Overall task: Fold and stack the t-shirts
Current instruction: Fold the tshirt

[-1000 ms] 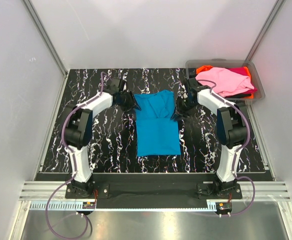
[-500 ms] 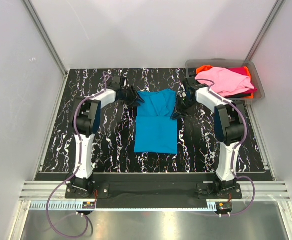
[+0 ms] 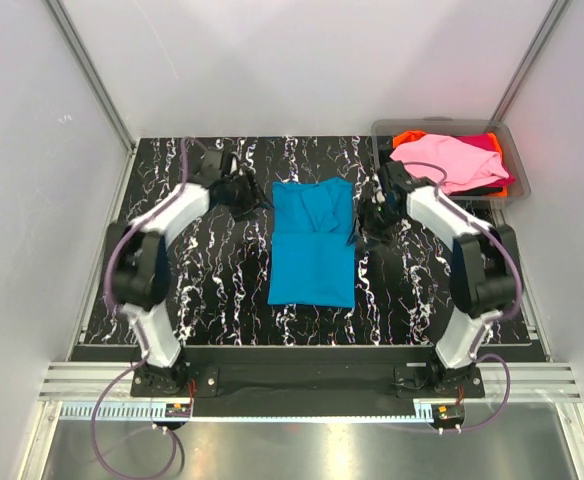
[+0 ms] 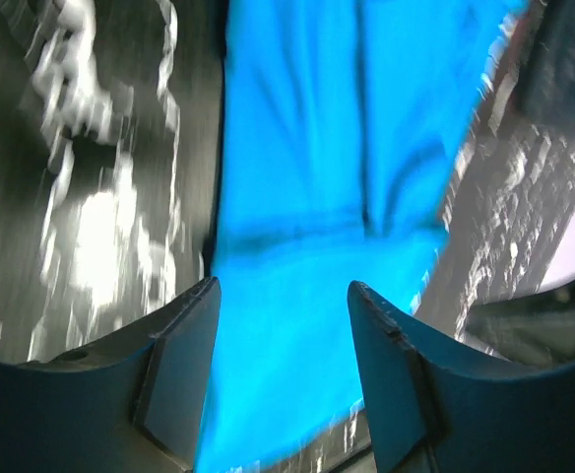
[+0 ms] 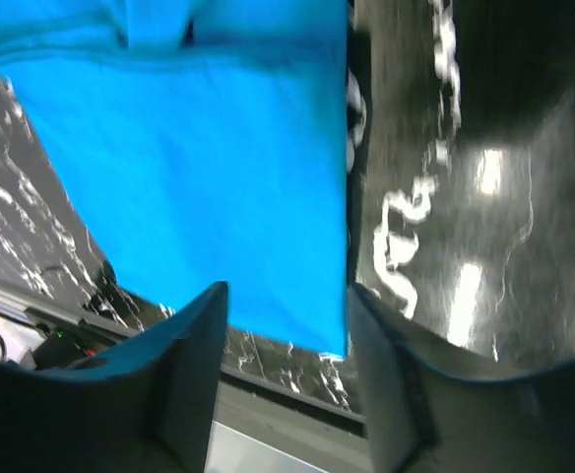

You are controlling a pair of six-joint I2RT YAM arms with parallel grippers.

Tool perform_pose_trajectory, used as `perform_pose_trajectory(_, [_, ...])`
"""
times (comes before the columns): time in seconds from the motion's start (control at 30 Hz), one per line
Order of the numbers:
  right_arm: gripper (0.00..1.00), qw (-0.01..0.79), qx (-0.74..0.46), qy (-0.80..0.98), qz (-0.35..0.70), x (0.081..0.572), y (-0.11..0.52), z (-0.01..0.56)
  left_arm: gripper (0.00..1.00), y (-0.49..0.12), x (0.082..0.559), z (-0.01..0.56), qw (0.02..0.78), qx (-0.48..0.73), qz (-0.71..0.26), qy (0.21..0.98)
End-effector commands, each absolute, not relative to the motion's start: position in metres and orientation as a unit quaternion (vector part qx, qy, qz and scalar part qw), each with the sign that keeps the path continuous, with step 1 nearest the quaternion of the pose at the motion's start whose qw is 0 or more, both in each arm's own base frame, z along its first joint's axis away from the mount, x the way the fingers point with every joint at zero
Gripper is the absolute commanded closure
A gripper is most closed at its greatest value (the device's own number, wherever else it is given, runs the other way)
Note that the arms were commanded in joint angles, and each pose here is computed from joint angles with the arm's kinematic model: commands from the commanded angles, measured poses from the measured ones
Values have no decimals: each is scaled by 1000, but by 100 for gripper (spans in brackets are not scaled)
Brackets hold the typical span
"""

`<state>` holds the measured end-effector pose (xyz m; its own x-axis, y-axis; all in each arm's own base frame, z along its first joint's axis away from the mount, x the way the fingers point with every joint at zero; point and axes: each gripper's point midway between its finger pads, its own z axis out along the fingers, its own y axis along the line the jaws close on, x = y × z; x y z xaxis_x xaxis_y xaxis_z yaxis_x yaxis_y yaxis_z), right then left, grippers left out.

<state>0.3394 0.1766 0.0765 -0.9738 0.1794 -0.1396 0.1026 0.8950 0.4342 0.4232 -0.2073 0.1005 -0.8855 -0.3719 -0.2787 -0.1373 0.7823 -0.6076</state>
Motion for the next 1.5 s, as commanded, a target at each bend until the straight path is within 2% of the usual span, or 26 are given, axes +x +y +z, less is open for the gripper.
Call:
perform_pose_trajectory(0.0, [39,110,84,968,212,311,165,95,40,-192,379,166,277,-125,-276,912])
perform_pose_trajectory(0.03, [38,109,90,966,216,304,165,95,40,-187,353,141,249,-139,-261,922])
perform_pose_trajectory(0.17, [34,112,147,943,277,280,177,99,41,-203,280,125,229,-169,-269,920])
perform_pose_trajectory(0.2, [34,109,159,938,288,265,176,96,41,-212,254,103,201,-192,-274,921])
perform_pose_trajectory(0.4, [32,120,238,906,328,232,183,87,40,-229,206,84,188,-307,-365,859])
perform_pose_trajectory(0.57, [32,104,330,866,359,214,186,69,35,-221,207,78,207,-358,-364,835])
perform_pose_trajectory(0.77, [37,107,383,852,340,204,177,51,35,-226,201,56,174,-406,-351,826])
perform_pose_trajectory(1.0, [41,80,408,854,313,192,181,29,42,-228,193,37,131,-456,-331,816])
perform_pose_trajectory(1.47, [51,79,451,843,283,188,181,8,50,-228,193,18,106,-507,-295,803])
